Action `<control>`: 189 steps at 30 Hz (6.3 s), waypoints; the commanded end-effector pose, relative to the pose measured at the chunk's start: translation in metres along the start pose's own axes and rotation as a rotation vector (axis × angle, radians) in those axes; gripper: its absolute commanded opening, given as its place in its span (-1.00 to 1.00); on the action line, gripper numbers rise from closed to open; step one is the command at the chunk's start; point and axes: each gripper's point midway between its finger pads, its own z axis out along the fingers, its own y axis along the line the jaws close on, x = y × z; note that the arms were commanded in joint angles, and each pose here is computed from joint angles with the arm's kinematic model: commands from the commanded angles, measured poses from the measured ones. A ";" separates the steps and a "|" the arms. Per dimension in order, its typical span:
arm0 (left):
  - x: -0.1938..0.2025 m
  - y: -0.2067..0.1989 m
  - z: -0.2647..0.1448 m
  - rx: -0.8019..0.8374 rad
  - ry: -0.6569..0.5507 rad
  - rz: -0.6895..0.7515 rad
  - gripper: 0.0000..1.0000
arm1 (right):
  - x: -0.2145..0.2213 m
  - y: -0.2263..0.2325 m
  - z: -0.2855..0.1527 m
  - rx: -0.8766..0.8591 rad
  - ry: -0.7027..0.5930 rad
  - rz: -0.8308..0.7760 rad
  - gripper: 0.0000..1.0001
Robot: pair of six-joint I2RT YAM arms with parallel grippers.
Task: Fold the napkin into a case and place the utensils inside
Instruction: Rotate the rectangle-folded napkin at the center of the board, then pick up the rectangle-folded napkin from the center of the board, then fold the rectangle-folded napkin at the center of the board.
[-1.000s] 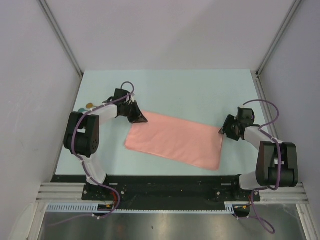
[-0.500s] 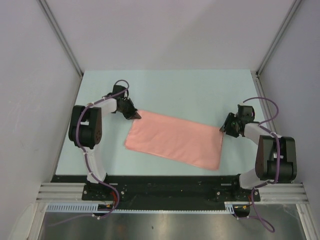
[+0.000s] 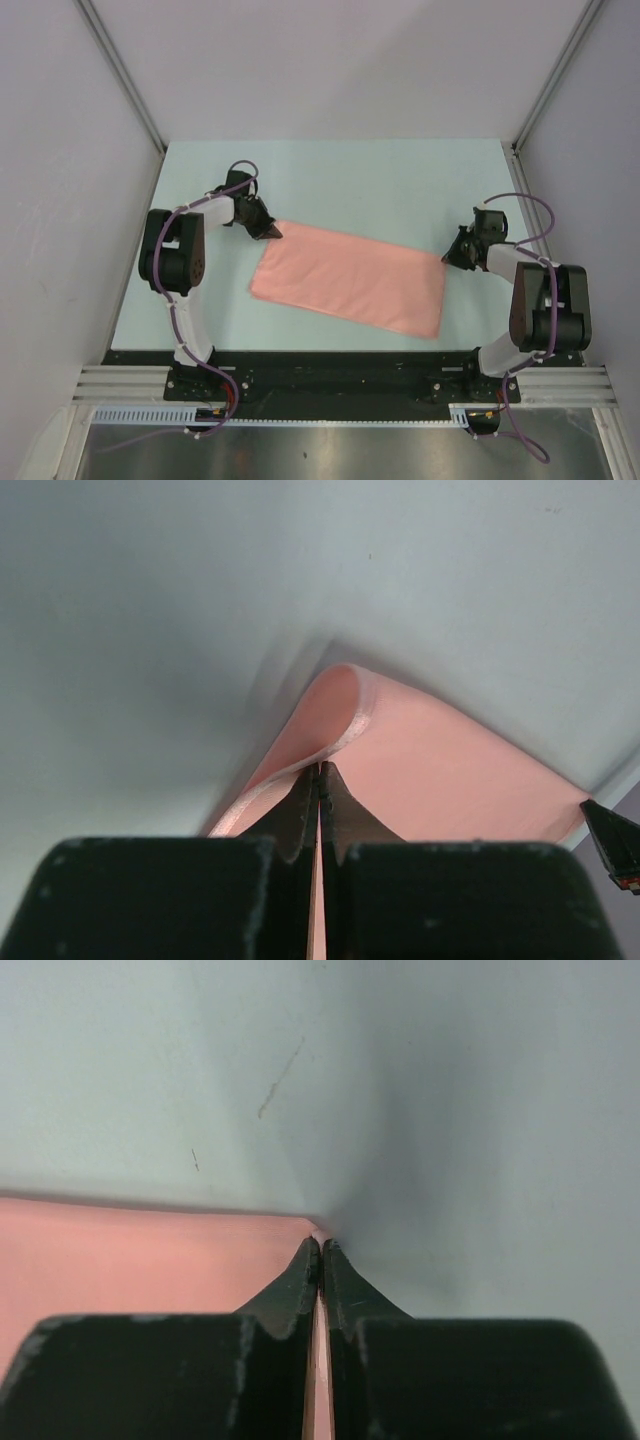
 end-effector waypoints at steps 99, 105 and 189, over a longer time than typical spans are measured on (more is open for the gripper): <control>0.108 -0.115 -0.051 0.293 0.046 0.394 -0.28 | -0.047 0.002 -0.085 0.422 -0.071 -0.228 -1.00; 0.092 -0.074 -0.072 0.244 0.003 0.357 -0.26 | -0.029 0.092 -0.083 0.256 -0.050 -0.333 -1.00; 0.077 -0.014 -0.092 0.228 -0.060 0.254 -0.16 | 0.136 0.389 -0.030 -0.600 0.491 -0.346 -0.18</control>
